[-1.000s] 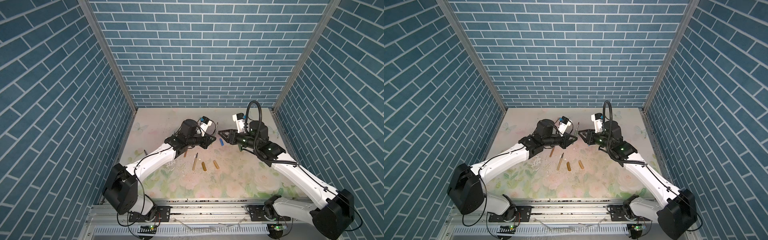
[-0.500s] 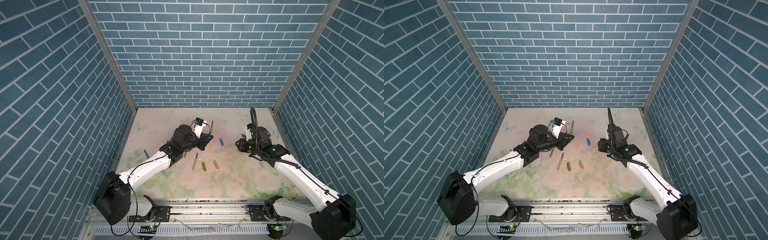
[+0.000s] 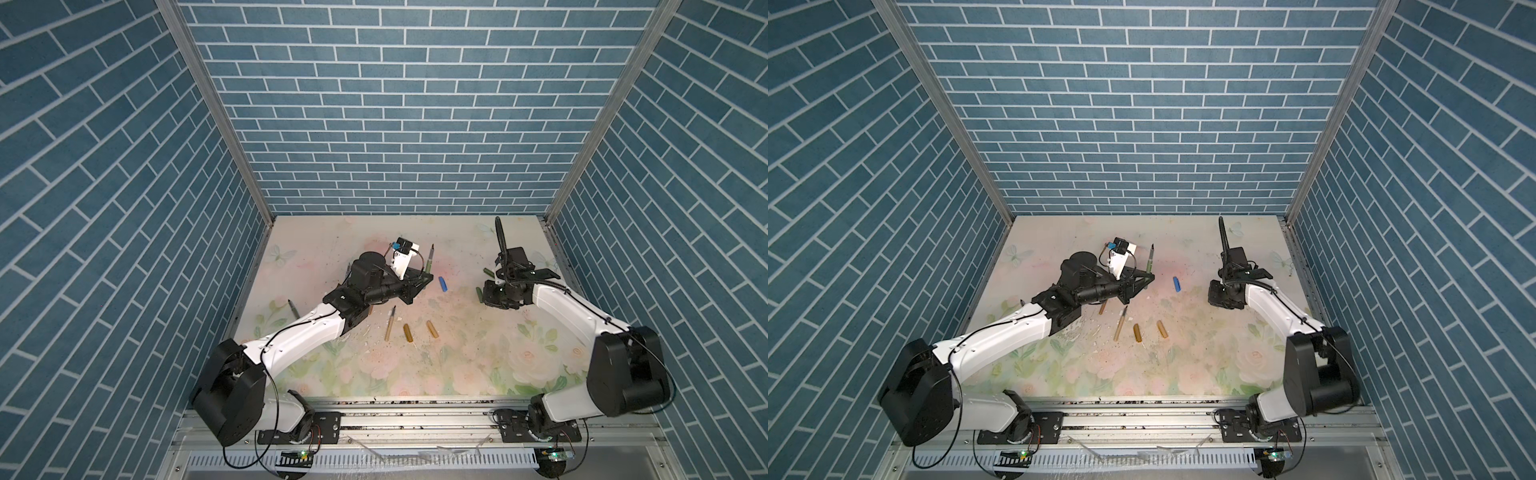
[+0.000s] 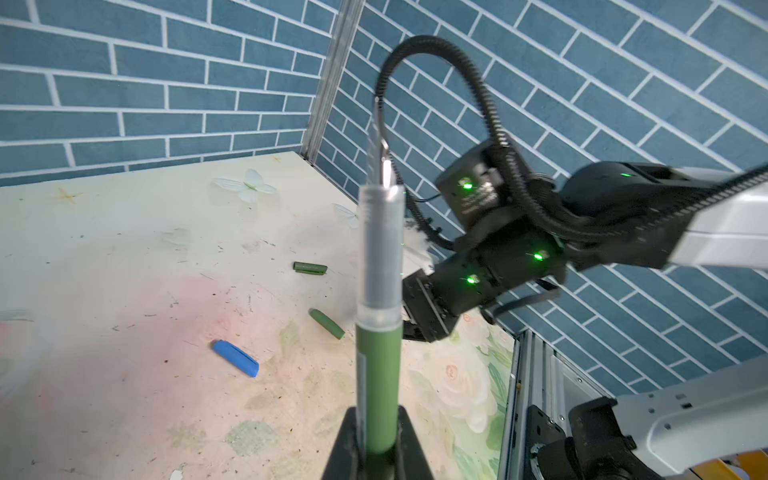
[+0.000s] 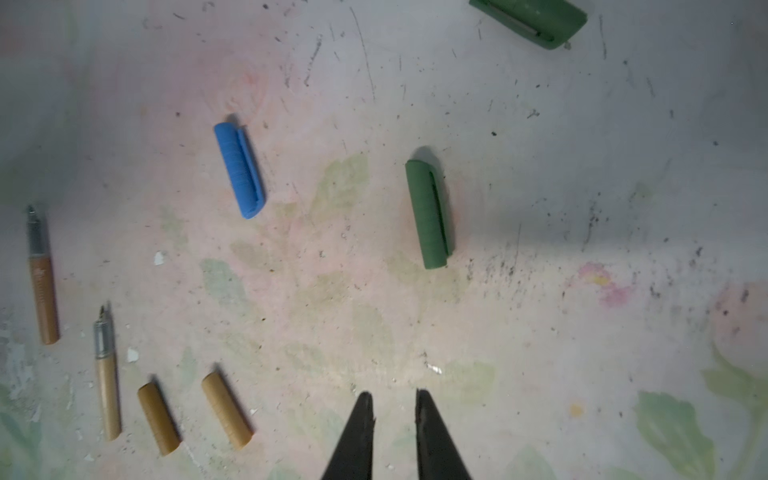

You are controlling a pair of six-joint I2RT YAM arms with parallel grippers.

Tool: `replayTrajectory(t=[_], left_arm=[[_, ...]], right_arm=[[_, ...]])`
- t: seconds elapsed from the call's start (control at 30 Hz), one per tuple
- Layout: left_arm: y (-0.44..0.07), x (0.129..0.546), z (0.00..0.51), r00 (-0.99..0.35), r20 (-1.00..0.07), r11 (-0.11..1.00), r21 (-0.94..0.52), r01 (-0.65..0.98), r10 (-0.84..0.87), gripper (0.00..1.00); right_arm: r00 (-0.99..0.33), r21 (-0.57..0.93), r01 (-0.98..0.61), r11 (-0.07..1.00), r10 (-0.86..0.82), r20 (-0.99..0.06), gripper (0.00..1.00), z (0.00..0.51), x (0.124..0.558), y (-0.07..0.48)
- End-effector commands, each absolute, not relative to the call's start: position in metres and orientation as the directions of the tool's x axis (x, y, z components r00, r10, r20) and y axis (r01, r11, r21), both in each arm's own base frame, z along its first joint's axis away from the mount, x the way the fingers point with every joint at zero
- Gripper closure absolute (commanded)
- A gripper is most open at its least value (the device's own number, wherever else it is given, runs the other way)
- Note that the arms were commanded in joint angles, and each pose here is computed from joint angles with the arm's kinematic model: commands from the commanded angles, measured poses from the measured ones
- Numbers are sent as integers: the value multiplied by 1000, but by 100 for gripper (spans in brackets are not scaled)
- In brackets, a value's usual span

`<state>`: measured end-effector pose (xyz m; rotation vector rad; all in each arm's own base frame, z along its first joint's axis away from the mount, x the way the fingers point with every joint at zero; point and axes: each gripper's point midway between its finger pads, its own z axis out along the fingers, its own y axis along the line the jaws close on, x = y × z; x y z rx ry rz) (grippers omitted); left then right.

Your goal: Insert the pens into the pen caps

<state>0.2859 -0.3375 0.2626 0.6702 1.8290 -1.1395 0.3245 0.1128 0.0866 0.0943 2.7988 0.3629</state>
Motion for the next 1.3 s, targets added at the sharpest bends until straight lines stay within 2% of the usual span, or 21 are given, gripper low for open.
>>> replayTrajectory(t=[0.0, 0.17, 0.4, 0.67, 0.93, 1.27], left_arm=[[-352, 273, 276, -476, -879, 359, -444, 821, 1, 100], [-359, 265, 280, -489, -872, 307, -463, 832, 9, 100], [-360, 259, 291, -494, -869, 268, -479, 836, -12, 100], [-360, 259, 291, -496, -868, 267, -481, 835, -13, 100], [-361, 260, 288, -502, -865, 268, -486, 832, -8, 100], [-364, 262, 279, -518, -855, 272, -497, 824, 7, 100]], right_arm=[[-947, 249, -14, 968, 67, -313, 81, 86, 346, 109], [-960, 256, -11, 967, 61, -272, 82, 69, 368, 106], [-974, 297, -29, 955, 40, -224, 80, 45, 373, 114], [-978, 260, -20, 965, 34, -203, 80, 32, 367, 107], [-970, 264, -28, 964, 38, -240, 80, 43, 375, 105], [-981, 271, -31, 962, 23, -195, 81, 28, 377, 105]])
